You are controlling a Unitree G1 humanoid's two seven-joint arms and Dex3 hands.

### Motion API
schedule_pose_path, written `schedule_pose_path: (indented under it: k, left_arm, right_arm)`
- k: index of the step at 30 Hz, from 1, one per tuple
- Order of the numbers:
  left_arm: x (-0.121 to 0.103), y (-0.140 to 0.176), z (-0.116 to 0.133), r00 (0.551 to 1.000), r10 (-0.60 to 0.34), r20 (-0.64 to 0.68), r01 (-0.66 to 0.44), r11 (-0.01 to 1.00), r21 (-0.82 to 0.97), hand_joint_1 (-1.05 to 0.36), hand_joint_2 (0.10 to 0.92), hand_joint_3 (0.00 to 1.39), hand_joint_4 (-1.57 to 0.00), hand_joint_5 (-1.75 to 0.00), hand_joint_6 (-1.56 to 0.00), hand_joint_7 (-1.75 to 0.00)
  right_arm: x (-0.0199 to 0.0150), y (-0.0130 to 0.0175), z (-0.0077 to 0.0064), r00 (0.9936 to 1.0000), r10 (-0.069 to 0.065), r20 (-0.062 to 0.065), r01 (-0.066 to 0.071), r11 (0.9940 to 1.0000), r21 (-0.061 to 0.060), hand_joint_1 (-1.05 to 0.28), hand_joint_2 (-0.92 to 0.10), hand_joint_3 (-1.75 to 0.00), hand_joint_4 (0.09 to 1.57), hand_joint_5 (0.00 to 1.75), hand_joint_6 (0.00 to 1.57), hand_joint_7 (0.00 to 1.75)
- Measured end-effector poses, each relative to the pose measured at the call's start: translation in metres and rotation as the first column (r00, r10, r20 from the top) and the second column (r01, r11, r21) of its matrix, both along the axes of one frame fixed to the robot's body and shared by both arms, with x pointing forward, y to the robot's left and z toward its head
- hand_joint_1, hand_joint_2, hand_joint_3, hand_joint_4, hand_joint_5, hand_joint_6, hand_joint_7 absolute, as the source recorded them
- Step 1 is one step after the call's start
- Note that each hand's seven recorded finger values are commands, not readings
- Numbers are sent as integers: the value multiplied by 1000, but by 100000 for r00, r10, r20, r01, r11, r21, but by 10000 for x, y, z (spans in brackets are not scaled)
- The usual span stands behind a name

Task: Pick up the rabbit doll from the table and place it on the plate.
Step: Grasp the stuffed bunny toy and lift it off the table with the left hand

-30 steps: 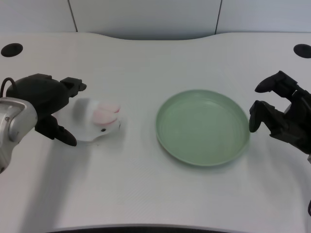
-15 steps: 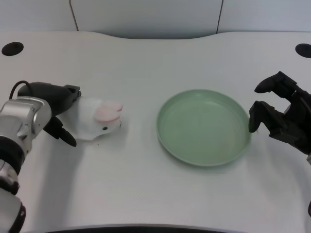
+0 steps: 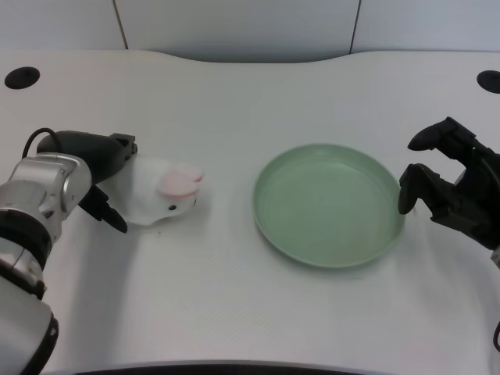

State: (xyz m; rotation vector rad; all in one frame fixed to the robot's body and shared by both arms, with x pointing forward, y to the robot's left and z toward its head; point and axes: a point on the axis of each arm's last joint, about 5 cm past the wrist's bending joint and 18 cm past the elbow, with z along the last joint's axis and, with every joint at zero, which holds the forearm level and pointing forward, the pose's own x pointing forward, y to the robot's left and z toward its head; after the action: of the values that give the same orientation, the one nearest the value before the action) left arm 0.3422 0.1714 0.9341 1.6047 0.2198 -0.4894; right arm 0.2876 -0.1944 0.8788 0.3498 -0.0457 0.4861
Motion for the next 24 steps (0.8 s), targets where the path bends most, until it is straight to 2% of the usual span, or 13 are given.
schedule_pose_path:
  k: [4, 7, 8, 15, 19, 24]
  left_arm:
    - [18, -12, 36, 99993, -975, -614, 976, 99995, 153, -847, 733, 1, 1, -435, 1, -577]
    - [33, -32, 64, 99949, -3005, 1085, 2965, 99895, 3506, -902, 771, 12, 1, -352, 1, -501]
    - [36, -38, 70, 99901, -3810, 2294, 3692, 99807, 4990, -924, 796, 15, 1, -315, 1, -420]
    - [47, -91, 95, 98946, -11415, 8910, 10067, 98454, 14331, -958, 833, 8, 1, -224, 1, -244]
    - [65, -132, 148, 98312, -14767, 10805, 13280, 98206, 13384, -946, 838, 3, 1, -286, 1, -338]
    - [73, -170, 167, 98176, -16554, 9354, 15351, 98035, 12388, -939, 831, 1, 1, -304, 1, -366]
  right_arm:
    - [-3, 2, -11, 99998, 17, -566, -16, 100000, 182, -376, -516, -870, 796, 1746, 535, 1647]
    - [-10, 13, -35, 99986, 360, -1627, -346, 99996, 869, -370, -523, -872, 800, 1746, 533, 1646]
    - [-11, 18, -40, 99984, 478, -1726, -460, 99994, 1004, -379, -520, -870, 803, 1746, 538, 1647]
    - [-10, 23, -37, 99992, 294, -1247, -283, 99995, 927, -396, -519, -870, 789, 1746, 548, 1642]
    - [-8, 24, -32, 99995, 324, -947, -315, 99995, 921, -393, -523, -871, 776, 1746, 544, 1635]
    - [-7, 23, -29, 99997, 299, -778, -292, 99995, 976, -374, -511, -876, 790, 1746, 545, 1636]
